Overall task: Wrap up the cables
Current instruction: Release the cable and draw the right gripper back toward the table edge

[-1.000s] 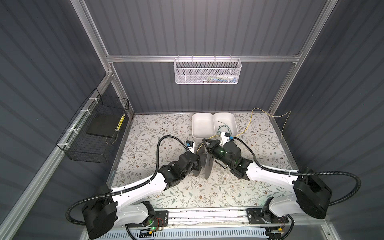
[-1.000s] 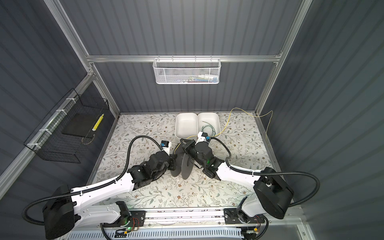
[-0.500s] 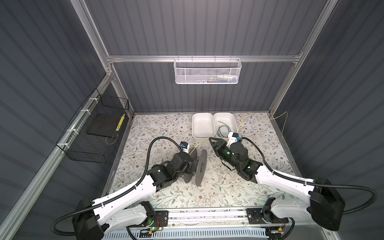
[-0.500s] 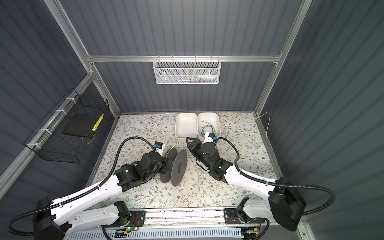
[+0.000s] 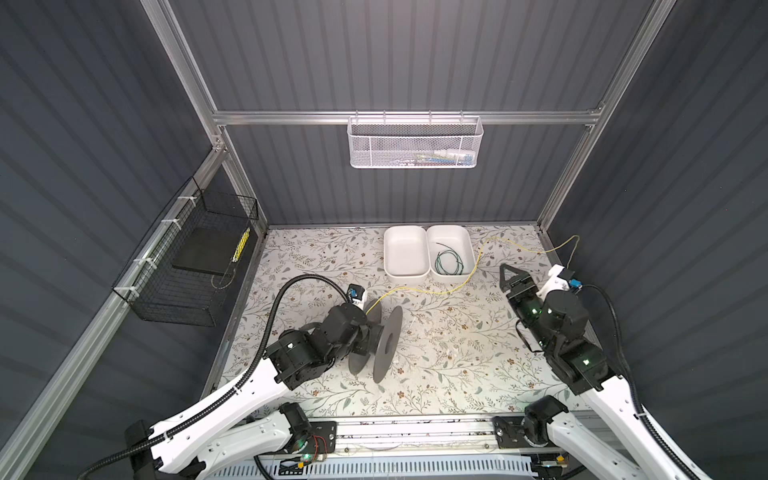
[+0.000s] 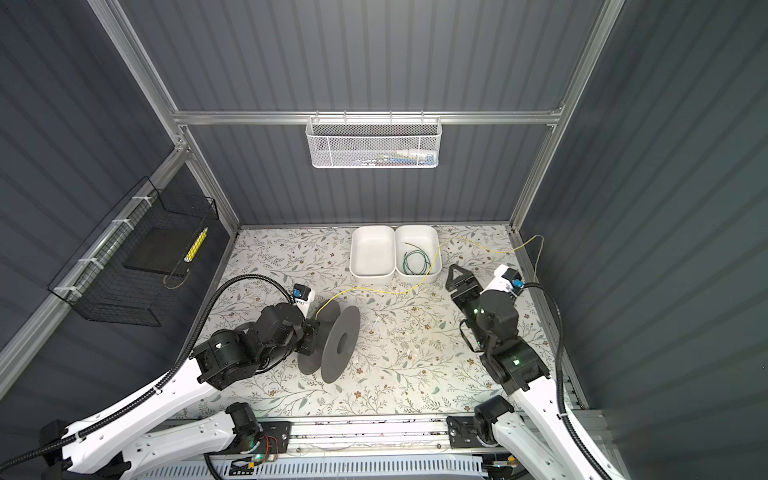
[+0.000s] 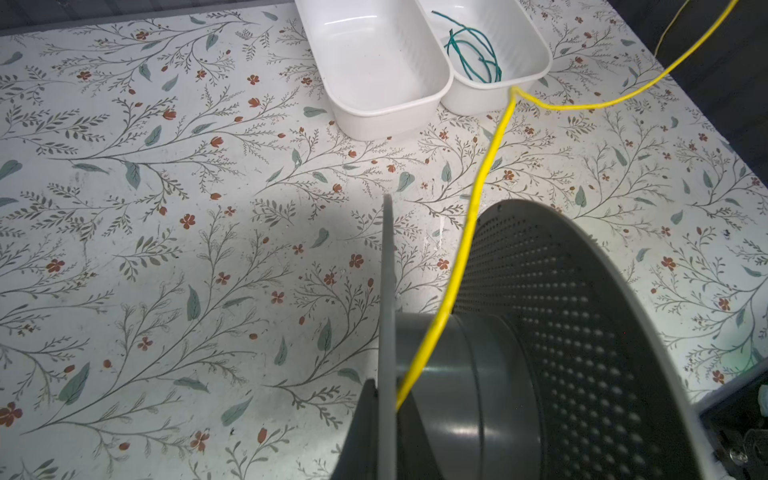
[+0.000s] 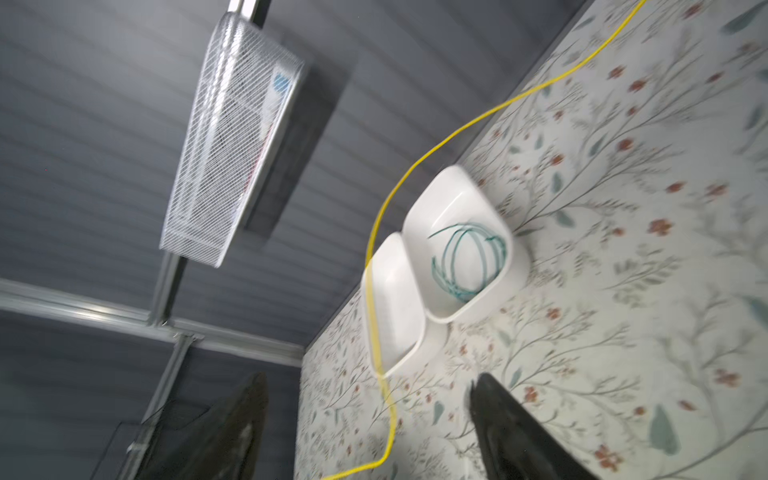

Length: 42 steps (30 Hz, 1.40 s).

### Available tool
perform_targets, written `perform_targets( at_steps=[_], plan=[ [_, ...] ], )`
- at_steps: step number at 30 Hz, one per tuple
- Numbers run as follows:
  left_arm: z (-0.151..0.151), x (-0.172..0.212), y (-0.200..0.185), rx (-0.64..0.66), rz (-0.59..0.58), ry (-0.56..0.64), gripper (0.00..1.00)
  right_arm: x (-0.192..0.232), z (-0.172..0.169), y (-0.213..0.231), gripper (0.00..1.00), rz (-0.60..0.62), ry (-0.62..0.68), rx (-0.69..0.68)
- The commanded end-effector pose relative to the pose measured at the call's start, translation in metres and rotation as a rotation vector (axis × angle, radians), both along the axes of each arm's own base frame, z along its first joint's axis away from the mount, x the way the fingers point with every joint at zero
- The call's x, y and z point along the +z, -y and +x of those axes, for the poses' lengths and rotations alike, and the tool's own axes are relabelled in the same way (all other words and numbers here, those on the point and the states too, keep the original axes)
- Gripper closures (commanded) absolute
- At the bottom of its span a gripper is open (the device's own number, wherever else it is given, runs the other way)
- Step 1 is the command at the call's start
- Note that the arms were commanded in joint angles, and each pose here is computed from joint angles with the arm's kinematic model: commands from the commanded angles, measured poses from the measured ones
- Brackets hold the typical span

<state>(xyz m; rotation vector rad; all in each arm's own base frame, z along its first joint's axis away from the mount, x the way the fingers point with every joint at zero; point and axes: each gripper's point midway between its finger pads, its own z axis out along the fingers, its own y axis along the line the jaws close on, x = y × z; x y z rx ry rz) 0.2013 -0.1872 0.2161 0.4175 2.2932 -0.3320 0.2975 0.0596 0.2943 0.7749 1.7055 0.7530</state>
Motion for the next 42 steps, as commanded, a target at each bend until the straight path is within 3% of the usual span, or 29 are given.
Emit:
perform_targets(
  at_steps=[1,4,8,18,22,25,30,39,42],
  plan=[
    [-0.002,0.026,-0.004,-0.007,-0.036,0.037,1.0,-0.027,0.021,-0.002,0.11,-0.107,-0.128,0.132],
    [-0.004,0.029,-0.01,0.006,-0.036,0.042,1.0,-0.026,0.054,0.003,0.06,-0.053,-0.12,0.159],
    [-0.007,0.031,-0.017,0.014,-0.033,0.045,1.0,-0.026,0.098,0.011,0.07,0.086,-0.101,0.169],
    [-0.013,0.04,-0.029,0.025,-0.036,0.064,1.0,-0.023,0.168,0.012,0.25,0.363,-0.109,0.195],
    [-0.014,0.042,-0.034,0.034,-0.038,0.071,1.0,-0.033,0.185,0.007,0.38,0.449,-0.111,0.216],
    [-0.016,0.042,-0.038,0.039,-0.037,0.078,1.0,-0.039,0.186,0.008,0.43,0.483,-0.117,0.21],
    [-0.016,0.047,-0.042,0.047,-0.036,0.092,1.0,-0.043,0.174,0.014,0.43,0.457,-0.129,0.182],
    [-0.013,0.047,-0.041,0.051,-0.034,0.1,1.0,-0.021,0.141,0.039,0.41,0.407,-0.075,0.121],
    [-0.013,0.048,-0.042,0.057,-0.041,0.106,1.0,-0.023,0.13,0.044,0.37,0.4,-0.081,0.094]
  ],
)
